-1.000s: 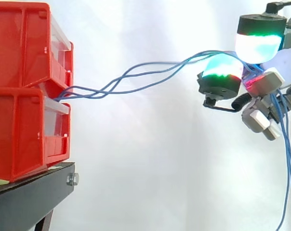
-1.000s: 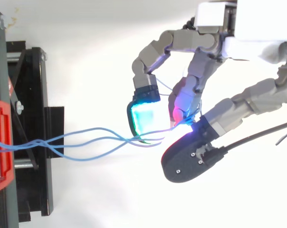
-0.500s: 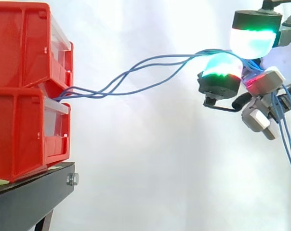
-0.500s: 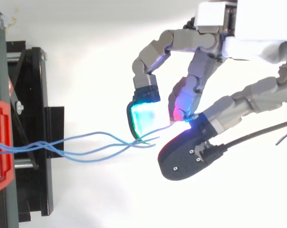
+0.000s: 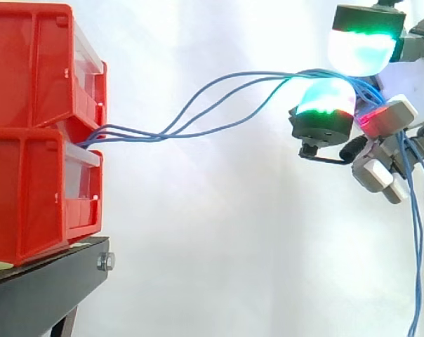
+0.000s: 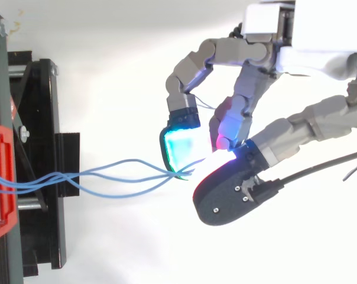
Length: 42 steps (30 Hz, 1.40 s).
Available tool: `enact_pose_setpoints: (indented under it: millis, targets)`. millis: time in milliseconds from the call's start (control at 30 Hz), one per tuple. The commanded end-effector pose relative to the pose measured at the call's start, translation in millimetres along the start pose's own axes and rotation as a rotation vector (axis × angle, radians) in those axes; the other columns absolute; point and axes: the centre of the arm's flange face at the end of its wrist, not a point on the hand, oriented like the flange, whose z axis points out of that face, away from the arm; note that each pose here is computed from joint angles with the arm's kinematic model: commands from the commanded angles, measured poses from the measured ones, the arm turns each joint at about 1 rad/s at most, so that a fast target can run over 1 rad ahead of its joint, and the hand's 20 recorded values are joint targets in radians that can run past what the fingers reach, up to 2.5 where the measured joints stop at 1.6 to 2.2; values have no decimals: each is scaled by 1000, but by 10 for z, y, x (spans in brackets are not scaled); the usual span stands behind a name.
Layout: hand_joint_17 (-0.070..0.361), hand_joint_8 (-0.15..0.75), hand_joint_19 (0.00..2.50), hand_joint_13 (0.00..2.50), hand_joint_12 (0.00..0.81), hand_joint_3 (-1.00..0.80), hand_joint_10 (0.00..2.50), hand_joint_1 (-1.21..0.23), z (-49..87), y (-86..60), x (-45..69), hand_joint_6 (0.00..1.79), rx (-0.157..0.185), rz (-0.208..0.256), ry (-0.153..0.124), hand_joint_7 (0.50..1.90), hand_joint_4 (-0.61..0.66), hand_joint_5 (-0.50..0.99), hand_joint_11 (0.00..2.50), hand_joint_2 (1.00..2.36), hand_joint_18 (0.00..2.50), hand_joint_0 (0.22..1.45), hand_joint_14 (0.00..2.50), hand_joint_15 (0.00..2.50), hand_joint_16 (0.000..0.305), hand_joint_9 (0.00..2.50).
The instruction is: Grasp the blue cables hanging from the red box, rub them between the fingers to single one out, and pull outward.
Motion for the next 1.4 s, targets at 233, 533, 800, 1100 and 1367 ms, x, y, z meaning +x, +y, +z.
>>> enact_pose_setpoints:
  millis: [233,533,800,1100,1367]
  targets:
    - [119,244,684,857,358,-500,23,-769,0,2,2,806,-1,0,1,993,93,-140,748,1000,722,466,28,622,53,1242]
    - [104,221,686,833,327,-214,23,-771,-1,-8,-8,808,3,0,0,1016,18,-148,747,1018,677,604,28,629,46,1185]
    - [100,206,611,775,318,-256,24,-913,-13,-19,0,836,15,-3,1,915,8,-181,711,1018,662,698,27,568,45,1082]
    - [97,196,598,774,313,-443,23,-932,-34,-36,20,848,35,-8,7,833,43,-182,722,1005,670,756,27,562,43,1079]
    - [99,215,645,803,319,-500,24,-837,-72,-70,25,843,71,-12,19,943,80,-160,739,1000,681,586,28,586,44,1160]
